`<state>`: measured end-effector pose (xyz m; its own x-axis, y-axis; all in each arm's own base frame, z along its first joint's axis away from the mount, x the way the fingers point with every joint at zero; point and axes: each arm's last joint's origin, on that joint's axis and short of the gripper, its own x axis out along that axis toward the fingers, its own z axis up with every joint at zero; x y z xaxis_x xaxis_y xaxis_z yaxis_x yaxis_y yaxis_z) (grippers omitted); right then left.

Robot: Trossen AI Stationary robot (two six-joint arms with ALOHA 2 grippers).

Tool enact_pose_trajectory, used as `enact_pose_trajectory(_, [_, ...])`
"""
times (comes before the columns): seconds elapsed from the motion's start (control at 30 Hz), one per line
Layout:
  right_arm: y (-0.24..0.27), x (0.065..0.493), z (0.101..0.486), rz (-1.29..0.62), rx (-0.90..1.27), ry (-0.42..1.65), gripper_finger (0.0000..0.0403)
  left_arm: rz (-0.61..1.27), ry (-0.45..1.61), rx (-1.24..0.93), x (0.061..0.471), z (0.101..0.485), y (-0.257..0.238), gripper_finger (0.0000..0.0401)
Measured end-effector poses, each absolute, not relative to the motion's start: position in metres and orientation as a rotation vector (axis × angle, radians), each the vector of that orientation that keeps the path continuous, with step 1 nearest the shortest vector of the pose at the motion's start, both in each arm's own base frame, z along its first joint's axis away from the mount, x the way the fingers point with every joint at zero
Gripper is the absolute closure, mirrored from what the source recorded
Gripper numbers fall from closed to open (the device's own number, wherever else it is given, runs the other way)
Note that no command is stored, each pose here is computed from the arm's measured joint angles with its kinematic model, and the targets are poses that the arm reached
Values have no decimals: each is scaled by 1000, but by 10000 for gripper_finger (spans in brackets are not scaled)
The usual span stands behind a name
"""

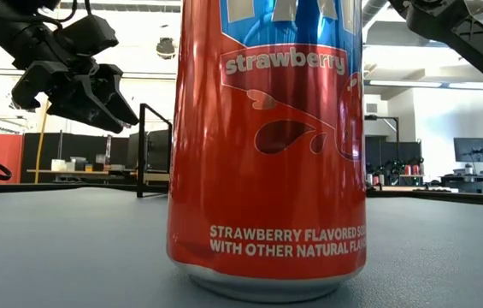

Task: Place canned beverage on shelf
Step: Put the top blue soda can on the shelf aligned with the other blue soda can

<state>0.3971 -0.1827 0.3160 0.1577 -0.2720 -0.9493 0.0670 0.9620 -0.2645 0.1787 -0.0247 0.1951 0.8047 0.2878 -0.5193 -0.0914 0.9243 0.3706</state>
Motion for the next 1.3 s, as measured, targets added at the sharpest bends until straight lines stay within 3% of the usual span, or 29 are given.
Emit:
enact_pose_trajectory(0.53, [-184,396,316,-559,196,1308,192,207,604,340,179,195,-25,119])
enact_pose_trajectory(0.83, [-186,400,317,-567,182,1267,189,207,604,340,179,195,-25,119])
enact_pose_trajectory(1.3, [-186,400,316,-554,155,1279,124,207,605,339,179,195,-25,119])
